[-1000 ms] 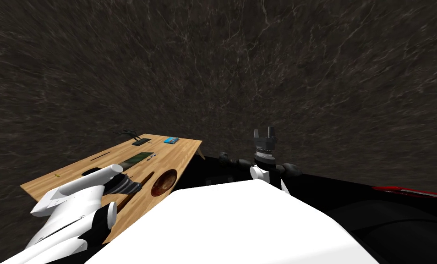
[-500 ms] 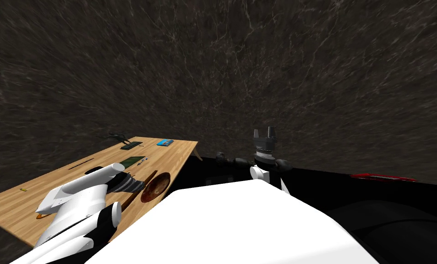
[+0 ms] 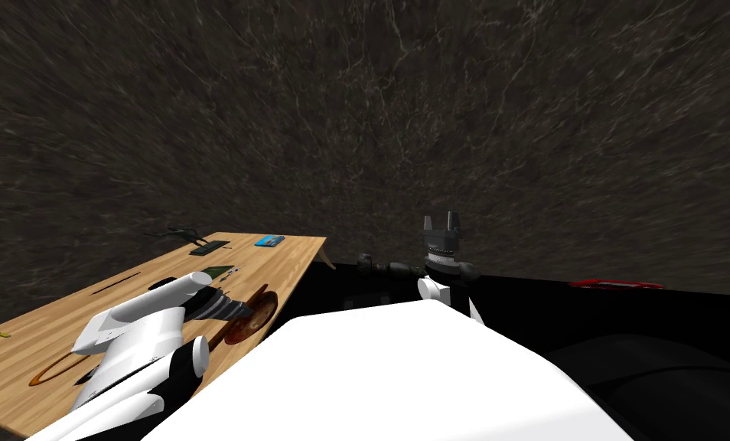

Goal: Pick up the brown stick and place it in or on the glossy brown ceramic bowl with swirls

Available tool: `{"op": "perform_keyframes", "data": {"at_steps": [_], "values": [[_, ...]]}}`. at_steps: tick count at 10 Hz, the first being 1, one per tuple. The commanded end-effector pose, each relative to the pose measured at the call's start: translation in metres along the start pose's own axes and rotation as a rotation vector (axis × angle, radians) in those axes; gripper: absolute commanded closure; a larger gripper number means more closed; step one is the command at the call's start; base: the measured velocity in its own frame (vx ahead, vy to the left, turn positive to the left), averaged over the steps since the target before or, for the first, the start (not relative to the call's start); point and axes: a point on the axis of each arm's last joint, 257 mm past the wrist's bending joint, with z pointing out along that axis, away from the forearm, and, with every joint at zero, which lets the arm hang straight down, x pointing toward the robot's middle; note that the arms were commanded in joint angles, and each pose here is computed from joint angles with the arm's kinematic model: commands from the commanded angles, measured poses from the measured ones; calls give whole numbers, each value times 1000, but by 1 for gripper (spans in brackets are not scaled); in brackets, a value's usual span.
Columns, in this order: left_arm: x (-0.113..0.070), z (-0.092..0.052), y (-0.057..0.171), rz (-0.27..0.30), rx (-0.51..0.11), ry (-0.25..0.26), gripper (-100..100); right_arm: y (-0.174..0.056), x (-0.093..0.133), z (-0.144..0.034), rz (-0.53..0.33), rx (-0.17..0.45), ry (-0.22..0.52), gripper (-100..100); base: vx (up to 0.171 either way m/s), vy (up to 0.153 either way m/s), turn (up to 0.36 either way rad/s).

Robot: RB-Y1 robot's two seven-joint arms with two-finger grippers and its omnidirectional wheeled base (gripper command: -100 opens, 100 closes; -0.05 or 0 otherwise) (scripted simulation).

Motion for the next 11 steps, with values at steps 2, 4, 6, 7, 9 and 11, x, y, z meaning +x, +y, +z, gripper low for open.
{"op": "perform_keyframes", "data": {"at_steps": [2,4,6,7,9,11], "values": [[0,0,0,0,0,0,-100,0,0,0,0,0,0,0,0,0,0],[0,0,0,0,0,0,0,0,0,0,0,0,0,0,0,0,0],[-2,-17,-4,-7,0,0,-100,0,0,0,0,0,0,0,-9,-6,-30],[-3,-28,-6,-11,0,1,-100,0,0,0,0,0,0,0,-17,-10,-37],[-4,-39,-7,-15,0,1,-100,0,0,0,0,0,0,0,-13,-11,-20],[-6,-50,-9,-18,1,0,-100,0,0,0,0,0,0,0,-10,-8,-19]]}}
